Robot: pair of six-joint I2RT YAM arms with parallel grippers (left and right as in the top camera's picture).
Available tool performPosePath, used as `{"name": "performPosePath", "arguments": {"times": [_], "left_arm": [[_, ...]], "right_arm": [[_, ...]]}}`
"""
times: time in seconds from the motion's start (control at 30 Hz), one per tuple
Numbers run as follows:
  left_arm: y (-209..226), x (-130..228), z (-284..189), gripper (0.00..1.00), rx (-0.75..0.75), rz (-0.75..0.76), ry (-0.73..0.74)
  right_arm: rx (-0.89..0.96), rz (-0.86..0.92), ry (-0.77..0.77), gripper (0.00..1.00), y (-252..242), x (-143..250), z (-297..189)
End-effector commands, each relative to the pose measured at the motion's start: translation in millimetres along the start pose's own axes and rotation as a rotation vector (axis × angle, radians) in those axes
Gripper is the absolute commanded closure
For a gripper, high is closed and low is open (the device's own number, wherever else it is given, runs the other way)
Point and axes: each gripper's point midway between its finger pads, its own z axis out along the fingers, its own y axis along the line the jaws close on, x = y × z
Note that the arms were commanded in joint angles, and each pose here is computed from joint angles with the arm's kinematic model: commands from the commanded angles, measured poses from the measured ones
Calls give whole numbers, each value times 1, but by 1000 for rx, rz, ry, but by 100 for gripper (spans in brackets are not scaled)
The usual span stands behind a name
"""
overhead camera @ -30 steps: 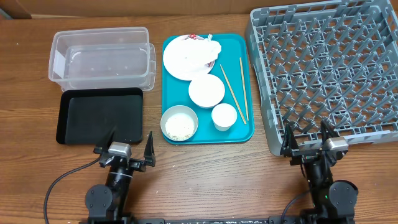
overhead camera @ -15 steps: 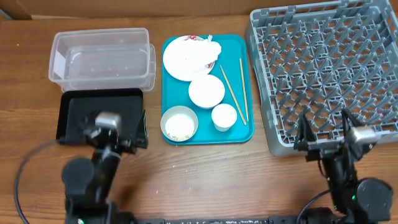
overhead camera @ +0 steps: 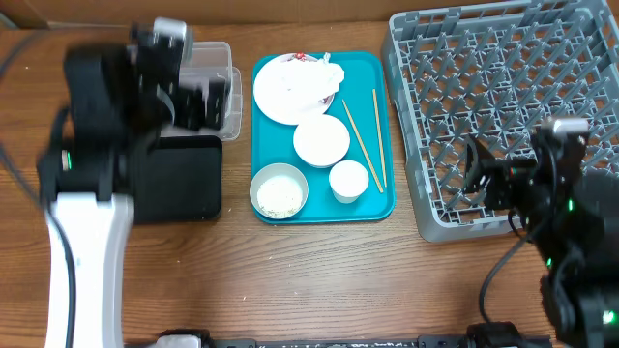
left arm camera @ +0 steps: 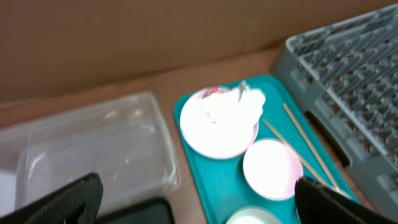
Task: Sort waste into correct bins and load items into the dishwasher
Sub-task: 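Reach the left gripper to the white tissue on the plate and grasp it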
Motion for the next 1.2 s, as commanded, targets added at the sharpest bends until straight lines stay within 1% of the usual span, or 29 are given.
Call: {"name": "performPosePath", "arguments": {"times": [0.0,0.1,0.2,0.3,0.43,0.6,0.7,0.77,0.83,0.97,1.17], "left_arm": [[-20,-42,23,0,86,97,29],[-35,-55,48,0,131,162,81],[-49,-57,78,0,166,226,122],[-64,-44,111,0,213,326,175],[-79,-24,149,0,260,408,227],[-80,5,200,0,284,397,297],[-77,22,236,0,287,393,317],[-76,31,256,0,282,353,327],[-74,42,273,0,280,346,338],[-62,63,309,0,224,357,364],[-51,86,345,0,162,354,381]], "right_arm": [[-23,2,57,0,7,-15,3],[-32,8,132,0,9,-11,10],[-31,12,174,0,8,-6,18],[-34,18,224,0,8,5,26],[-35,29,298,0,8,21,32],[-67,46,403,0,13,43,35],[-64,50,439,0,12,51,37],[-62,51,454,0,12,54,39],[-60,52,465,0,11,57,40],[-59,54,480,0,11,60,41],[-58,54,480,0,11,60,41]]}}
